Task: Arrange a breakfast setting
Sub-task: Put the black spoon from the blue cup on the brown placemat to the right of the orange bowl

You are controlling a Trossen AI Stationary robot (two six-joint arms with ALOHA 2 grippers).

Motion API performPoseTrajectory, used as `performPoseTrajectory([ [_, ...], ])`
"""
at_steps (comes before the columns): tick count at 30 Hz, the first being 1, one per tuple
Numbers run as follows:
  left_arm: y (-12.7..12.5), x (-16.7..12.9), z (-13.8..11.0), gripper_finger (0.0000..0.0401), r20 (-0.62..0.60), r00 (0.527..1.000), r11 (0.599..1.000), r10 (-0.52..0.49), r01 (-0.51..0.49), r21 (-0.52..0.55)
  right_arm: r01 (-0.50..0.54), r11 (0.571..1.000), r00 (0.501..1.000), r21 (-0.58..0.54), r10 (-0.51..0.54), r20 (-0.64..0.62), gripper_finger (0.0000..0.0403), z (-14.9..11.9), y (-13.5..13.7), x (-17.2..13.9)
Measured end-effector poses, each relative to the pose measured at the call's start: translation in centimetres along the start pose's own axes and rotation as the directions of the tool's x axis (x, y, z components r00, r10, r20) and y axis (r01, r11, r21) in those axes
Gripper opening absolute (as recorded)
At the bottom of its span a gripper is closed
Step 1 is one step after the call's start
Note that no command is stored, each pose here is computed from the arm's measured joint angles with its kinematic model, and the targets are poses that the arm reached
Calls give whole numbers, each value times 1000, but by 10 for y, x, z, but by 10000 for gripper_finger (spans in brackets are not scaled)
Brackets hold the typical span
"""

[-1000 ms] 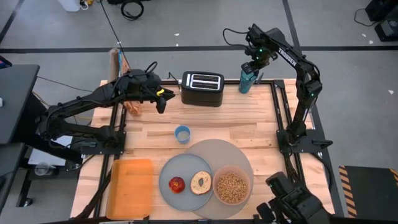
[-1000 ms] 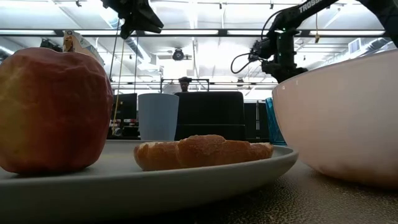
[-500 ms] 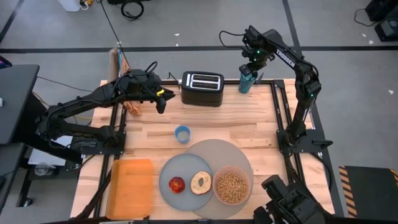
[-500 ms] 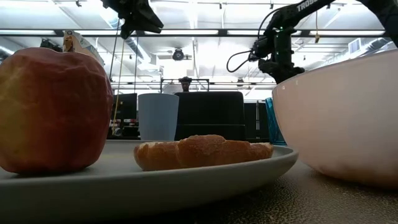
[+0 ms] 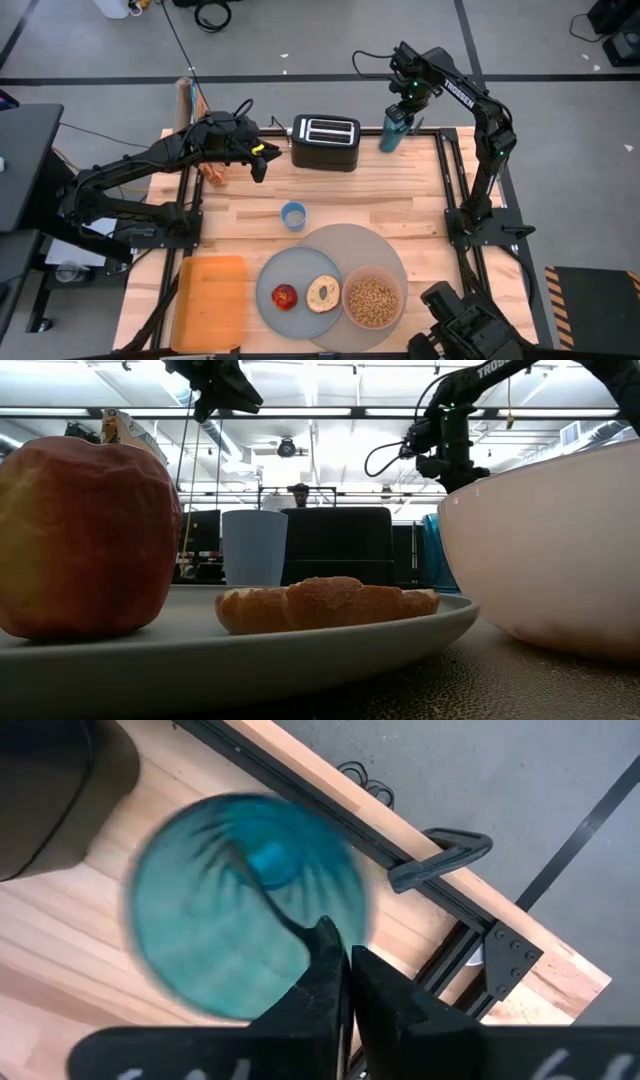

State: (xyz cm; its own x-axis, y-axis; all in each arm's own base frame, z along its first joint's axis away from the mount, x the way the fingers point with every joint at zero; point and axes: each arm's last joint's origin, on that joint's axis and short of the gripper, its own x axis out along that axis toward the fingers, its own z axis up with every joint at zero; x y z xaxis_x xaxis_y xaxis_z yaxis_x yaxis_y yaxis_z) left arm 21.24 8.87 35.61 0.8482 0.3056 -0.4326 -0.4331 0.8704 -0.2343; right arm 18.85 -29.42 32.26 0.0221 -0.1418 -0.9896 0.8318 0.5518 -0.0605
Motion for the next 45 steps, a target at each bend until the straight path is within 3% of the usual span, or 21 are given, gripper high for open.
performPoseTrajectory([
  [21,0,0,0,93,-1,1000,1000,0,0,-1,-10,997,1000,-73,8,-29,25,-3,16,-2],
  [45,0,0,1,93,14,1000,1000,-4,4,-10,35,994,984,-106,-16,175,25,-14,10,-80],
])
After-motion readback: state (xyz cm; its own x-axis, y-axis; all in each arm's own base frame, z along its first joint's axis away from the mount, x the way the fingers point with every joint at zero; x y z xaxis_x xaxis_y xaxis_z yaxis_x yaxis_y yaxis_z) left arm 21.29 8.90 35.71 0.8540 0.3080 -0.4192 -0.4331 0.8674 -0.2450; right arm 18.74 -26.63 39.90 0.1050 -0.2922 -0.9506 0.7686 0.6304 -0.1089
